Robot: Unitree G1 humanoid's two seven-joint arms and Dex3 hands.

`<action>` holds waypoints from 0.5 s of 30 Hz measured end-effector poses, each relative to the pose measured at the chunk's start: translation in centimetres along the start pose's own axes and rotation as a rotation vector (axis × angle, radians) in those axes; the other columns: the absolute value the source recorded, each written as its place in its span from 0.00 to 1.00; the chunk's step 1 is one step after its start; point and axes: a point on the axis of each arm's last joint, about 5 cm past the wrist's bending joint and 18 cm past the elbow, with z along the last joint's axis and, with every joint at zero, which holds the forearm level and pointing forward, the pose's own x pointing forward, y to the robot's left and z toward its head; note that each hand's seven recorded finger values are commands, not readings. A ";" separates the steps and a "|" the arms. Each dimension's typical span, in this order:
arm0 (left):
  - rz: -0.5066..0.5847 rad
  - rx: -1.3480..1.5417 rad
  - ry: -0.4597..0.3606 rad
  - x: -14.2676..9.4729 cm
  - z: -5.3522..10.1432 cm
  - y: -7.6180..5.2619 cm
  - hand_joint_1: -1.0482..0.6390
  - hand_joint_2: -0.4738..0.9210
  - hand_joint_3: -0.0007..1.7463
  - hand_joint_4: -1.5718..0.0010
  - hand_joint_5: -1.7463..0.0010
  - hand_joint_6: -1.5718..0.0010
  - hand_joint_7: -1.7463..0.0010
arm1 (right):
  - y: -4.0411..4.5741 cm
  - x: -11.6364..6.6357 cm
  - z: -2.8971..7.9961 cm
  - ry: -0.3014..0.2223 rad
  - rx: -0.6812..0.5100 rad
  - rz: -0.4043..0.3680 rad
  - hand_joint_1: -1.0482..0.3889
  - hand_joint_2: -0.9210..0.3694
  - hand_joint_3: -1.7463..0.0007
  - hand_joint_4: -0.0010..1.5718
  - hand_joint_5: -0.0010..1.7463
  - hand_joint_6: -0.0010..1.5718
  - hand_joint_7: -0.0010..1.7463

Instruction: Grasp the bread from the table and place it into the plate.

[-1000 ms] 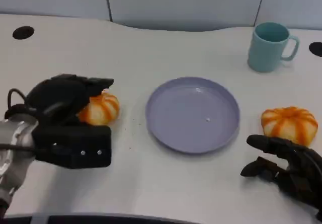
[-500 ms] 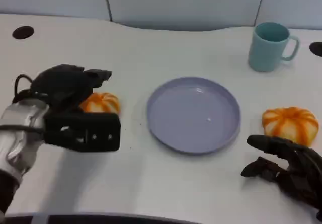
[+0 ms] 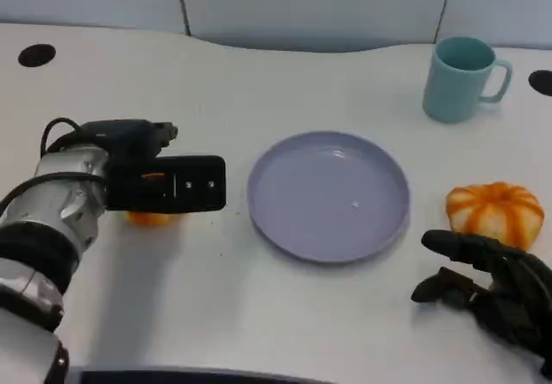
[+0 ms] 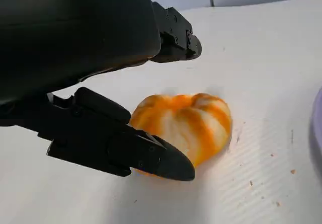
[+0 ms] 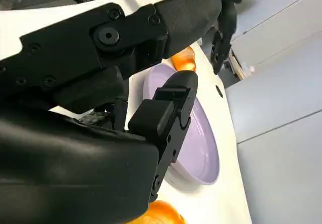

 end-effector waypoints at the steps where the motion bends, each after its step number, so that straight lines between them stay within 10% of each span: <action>1: -0.005 0.000 0.003 0.1 0.0 -0.1 0.21 0.95 0.00 0.96 0.96 0.88 0.99 | -0.01 0.0 0.0 -0.001 0.000 -0.001 0.44 0.00 0.95 0.35 0.65 0.62 0.01; 15: -0.076 0.008 0.048 0.7 0.6 -0.9 0.24 0.94 0.00 0.96 0.95 0.86 0.99 | 0.00 -0.1 -0.1 -0.008 0.008 0.000 0.43 0.00 0.96 0.37 0.63 0.62 0.01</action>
